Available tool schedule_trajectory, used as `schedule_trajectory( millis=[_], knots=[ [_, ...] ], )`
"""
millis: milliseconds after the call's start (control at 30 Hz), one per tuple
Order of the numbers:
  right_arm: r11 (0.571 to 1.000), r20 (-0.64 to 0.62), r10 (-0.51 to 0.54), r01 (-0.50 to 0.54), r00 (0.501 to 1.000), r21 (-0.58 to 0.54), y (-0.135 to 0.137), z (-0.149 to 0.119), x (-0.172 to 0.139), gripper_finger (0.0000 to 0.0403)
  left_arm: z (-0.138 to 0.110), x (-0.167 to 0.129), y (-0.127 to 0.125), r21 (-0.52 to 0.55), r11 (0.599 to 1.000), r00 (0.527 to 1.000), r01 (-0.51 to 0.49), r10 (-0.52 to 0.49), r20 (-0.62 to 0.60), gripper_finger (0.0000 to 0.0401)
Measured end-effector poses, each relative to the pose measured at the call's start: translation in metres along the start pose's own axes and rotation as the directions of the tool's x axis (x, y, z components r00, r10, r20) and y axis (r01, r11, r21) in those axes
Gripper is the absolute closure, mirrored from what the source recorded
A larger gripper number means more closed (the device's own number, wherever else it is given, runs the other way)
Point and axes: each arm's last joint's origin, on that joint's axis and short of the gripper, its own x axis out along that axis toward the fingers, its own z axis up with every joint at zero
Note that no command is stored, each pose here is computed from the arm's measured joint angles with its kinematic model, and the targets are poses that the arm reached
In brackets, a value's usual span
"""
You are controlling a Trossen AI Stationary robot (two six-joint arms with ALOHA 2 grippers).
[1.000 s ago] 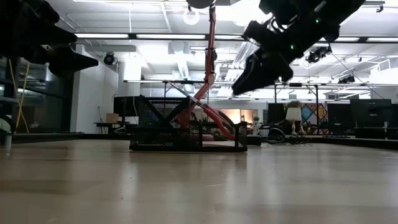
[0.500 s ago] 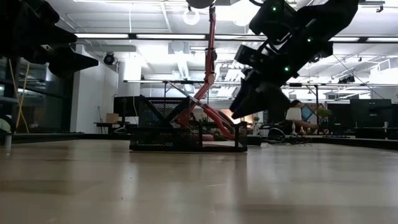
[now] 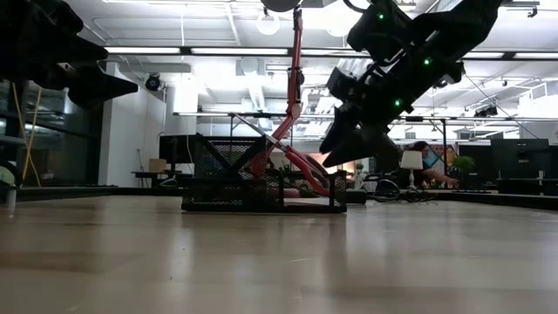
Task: Pick and place office supplies into organizer
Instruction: Put the red scissors into the black desk organizer
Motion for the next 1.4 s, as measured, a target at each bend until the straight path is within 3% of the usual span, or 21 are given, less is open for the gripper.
schedule_trajectory(
  millis=[167, 500, 667, 800, 1033, 1400],
  knots=[
    [0.995, -0.036, -0.093, 0.092, 0.995, -0.046, -0.006, -0.001, 0.001, 0.0233, 0.0, 0.0, 0.0, 0.0, 1.0, 1.0, 0.0, 0.0, 0.0, 0.002],
    [0.987, -0.003, 0.08, -0.079, 0.997, 0.138, -0.047, -0.003, 0.008, 0.0193, 0.0, 0.0, 0.0, 0.0, 1.0, 1.0, 0.0, 0.0, 0.0, 0.002],
    [0.906, 0.061, 0.324, -0.328, 0.944, 0.269, -0.072, -0.012, 0.009, 0.0186, 0.0, 0.0, 0.0, 0.0, 1.0, 1.0, 0.0, 0.0, 0.0, 0.002],
    [0.884, 0.079, 0.356, -0.363, 0.931, 0.295, -0.091, -0.022, 0.01, 0.0196, 0.0, 0.0, 0.0, 0.0, 1.0, 1.0, 0.0, 0.0, 0.0, 0.002],
    [0.787, 0.247, 0.441, -0.504, 0.863, 0.355, -0.12, -0.044, 0.014, 0.0202, 0.0, 0.0, 0.0, 0.0, 1.0, 1.0, 0.0, 0.0, 0.0, 0.002],
    [0.711, 0.302, 0.518, -0.599, 0.8, 0.369, -0.112, -0.058, 0.039, 0.0198, 0.0, 0.0, 0.0, 0.0, 1.0, 1.0, 0.0, 0.0, -0.001, 0.002]
  ],
)
